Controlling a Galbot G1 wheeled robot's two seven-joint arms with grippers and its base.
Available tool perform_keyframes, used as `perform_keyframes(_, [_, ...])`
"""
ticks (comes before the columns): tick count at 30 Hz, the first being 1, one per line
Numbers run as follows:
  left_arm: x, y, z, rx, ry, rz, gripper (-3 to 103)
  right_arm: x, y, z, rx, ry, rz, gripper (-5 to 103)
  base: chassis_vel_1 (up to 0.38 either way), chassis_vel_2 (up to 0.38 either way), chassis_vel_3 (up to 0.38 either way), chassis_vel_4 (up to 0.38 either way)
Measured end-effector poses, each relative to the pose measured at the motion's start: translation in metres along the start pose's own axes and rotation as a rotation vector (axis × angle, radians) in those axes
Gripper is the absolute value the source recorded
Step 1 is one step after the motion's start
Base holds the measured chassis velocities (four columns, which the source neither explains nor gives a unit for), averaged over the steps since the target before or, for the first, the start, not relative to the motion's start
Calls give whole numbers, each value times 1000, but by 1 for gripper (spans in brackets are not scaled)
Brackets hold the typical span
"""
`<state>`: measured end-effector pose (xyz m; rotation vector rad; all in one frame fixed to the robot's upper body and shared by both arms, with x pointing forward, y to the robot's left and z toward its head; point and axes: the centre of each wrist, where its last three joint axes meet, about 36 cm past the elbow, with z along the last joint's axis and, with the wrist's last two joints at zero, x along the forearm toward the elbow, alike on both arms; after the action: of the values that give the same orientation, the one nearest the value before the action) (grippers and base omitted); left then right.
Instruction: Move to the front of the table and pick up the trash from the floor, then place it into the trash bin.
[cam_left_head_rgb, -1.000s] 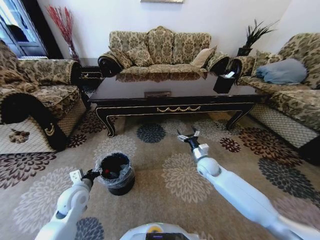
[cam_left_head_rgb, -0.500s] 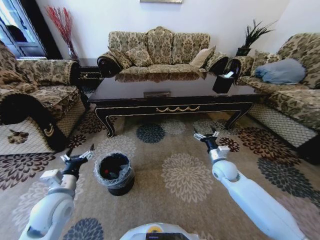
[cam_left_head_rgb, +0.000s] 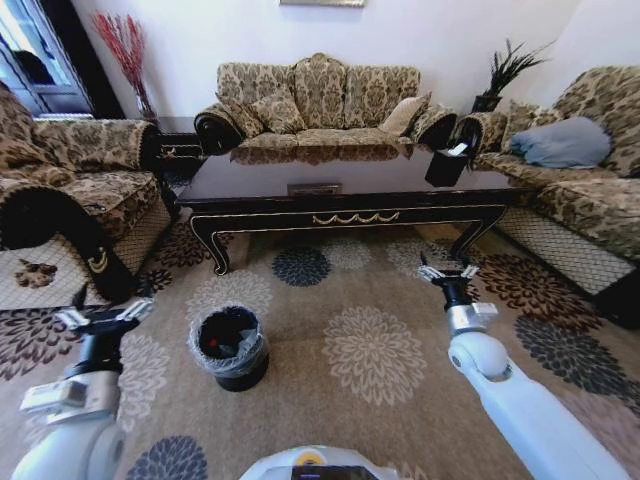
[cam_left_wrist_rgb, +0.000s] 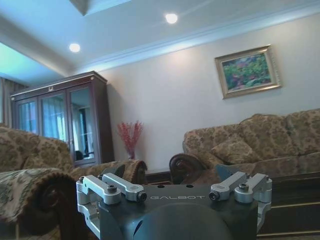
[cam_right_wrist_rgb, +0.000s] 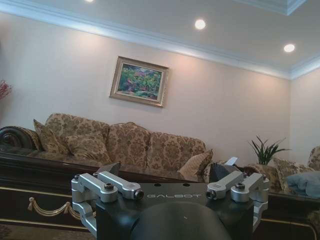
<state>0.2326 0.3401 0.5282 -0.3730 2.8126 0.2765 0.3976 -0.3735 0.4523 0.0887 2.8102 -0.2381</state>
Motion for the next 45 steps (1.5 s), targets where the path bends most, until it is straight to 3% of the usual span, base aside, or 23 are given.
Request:
perform_keyframes(8, [-7, -5, -14, 22, 40, 63, 100, 8, -18, -30, -4, -6, -47, 100, 0, 0, 0, 0])
perform_keyframes(13, [-8, -5, -16, -21, 61, 73, 100, 11, -16, -47, -43, -21, -80, 100, 0, 0, 0, 0])
perform_keyframes(19, [-3, -15, -19, -13, 67, 89, 100, 19, -10, -51, -52, -32, -96, 100, 0, 0, 0, 0])
perform_keyframes(29, [1, -14, -21, -10, 69, 95, 100, 24, -8, -48, -56, -27, -92, 100, 113, -108, -104, 116])
perform_keyframes(39, [-6, -14, -12, 63, 73, 175, 100, 21, -13, -38, -50, -10, -69, 100, 258, -264, -252, 265])
perform_keyframes(45, [-15, -16, -4, 75, 88, 218, 100, 21, -14, -36, -46, -5, -63, 100, 334, -336, -332, 326])
